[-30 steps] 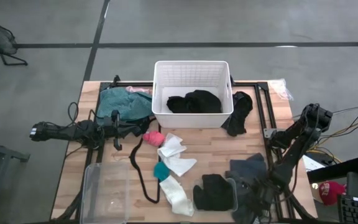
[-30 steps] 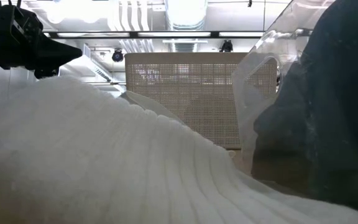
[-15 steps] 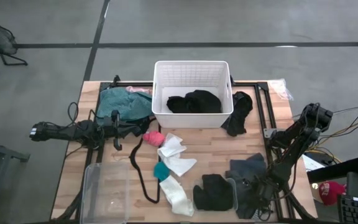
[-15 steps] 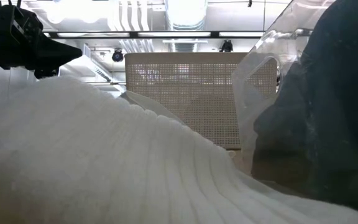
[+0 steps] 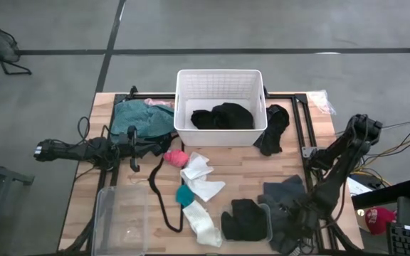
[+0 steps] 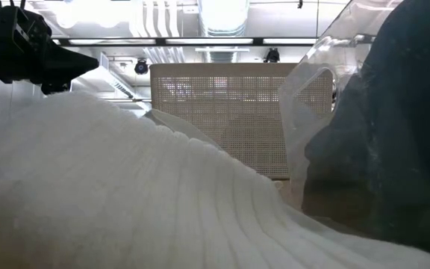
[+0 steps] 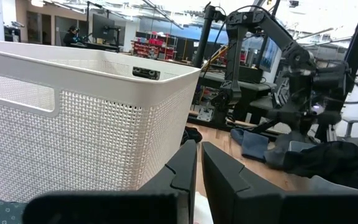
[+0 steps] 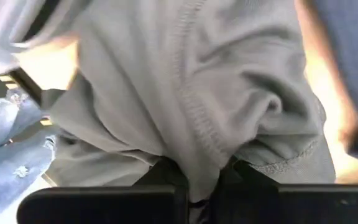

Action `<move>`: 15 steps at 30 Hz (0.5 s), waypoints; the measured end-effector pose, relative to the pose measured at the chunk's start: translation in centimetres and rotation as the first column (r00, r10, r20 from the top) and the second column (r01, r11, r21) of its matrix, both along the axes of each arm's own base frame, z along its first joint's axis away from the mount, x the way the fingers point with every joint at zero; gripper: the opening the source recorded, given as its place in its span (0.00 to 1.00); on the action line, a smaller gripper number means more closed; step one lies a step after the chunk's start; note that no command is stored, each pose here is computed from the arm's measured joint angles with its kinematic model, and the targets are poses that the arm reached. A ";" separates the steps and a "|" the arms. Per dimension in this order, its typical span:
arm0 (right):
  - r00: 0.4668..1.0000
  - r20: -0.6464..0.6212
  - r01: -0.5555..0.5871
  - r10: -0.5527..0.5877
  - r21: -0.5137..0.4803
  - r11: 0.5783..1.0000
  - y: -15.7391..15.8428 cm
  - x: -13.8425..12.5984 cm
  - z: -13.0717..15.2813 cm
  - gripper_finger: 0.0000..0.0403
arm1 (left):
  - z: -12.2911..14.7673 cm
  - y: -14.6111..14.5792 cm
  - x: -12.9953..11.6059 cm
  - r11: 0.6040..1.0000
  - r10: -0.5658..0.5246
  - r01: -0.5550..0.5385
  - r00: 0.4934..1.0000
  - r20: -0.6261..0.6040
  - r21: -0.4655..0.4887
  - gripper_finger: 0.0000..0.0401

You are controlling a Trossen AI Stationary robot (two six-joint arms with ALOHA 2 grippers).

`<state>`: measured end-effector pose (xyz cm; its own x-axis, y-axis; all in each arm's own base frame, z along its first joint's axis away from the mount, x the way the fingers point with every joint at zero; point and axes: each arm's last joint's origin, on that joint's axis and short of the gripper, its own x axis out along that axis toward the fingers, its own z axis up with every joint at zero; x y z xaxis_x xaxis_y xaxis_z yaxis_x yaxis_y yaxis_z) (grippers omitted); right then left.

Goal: Pick & Place Cloths
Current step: Put the gray boxer into the right transparent bin

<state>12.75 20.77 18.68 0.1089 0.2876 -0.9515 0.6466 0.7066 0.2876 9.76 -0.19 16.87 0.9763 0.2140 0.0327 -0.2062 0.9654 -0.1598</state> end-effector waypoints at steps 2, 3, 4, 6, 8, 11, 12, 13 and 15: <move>1.000 0.013 0.005 -0.005 -0.015 1.000 -0.2 -0.1 1.3 0.04 | 0.0 0.0 0.0 1.000 0.000 0.000 1.000 0.000 0.000 0.08; 1.000 0.024 0.009 -0.008 -0.023 1.000 -0.4 -0.1 2.0 0.04 | 0.0 0.0 0.0 1.000 0.000 0.000 1.000 0.000 0.000 0.08; 0.999 0.034 0.012 -0.011 -0.028 1.000 -0.6 -0.2 2.8 0.04 | 0.0 0.0 0.0 1.000 0.001 -0.001 1.000 0.000 0.000 0.08; 0.998 0.063 0.021 -0.018 -0.038 0.999 -0.9 -0.3 4.4 0.04 | 0.0 0.0 0.0 1.000 0.000 0.000 1.000 0.000 0.000 0.08; 0.996 0.085 0.030 -0.026 -0.056 0.998 -1.4 -0.5 6.0 0.03 | 0.0 0.0 0.0 1.000 0.000 0.000 1.000 0.000 0.000 0.08; 0.991 0.126 0.047 -0.037 -0.075 0.996 -1.9 -0.7 8.5 0.03 | 0.0 0.0 0.0 1.000 0.000 0.000 1.000 0.000 0.000 0.08; 0.989 0.142 0.053 -0.041 -0.082 0.995 -2.1 -0.7 9.2 0.03 | 0.0 0.0 0.0 1.000 0.000 0.000 1.000 0.000 0.000 0.08; 0.987 0.157 0.060 -0.045 -0.090 0.994 -2.3 -0.8 10.0 0.03 | 0.0 0.0 0.0 1.000 0.000 0.000 1.000 0.000 0.000 0.08; 0.979 0.198 0.063 -0.042 -0.100 0.993 -2.4 -0.8 11.5 0.03 | 0.0 0.0 0.0 1.000 0.000 0.000 1.000 0.000 0.000 0.08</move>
<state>11.99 18.35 30.18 0.3081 0.1757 -0.9350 0.6225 0.7060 0.3378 9.76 -0.19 16.87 0.9762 0.2142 0.0326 -0.2064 0.9653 -0.1602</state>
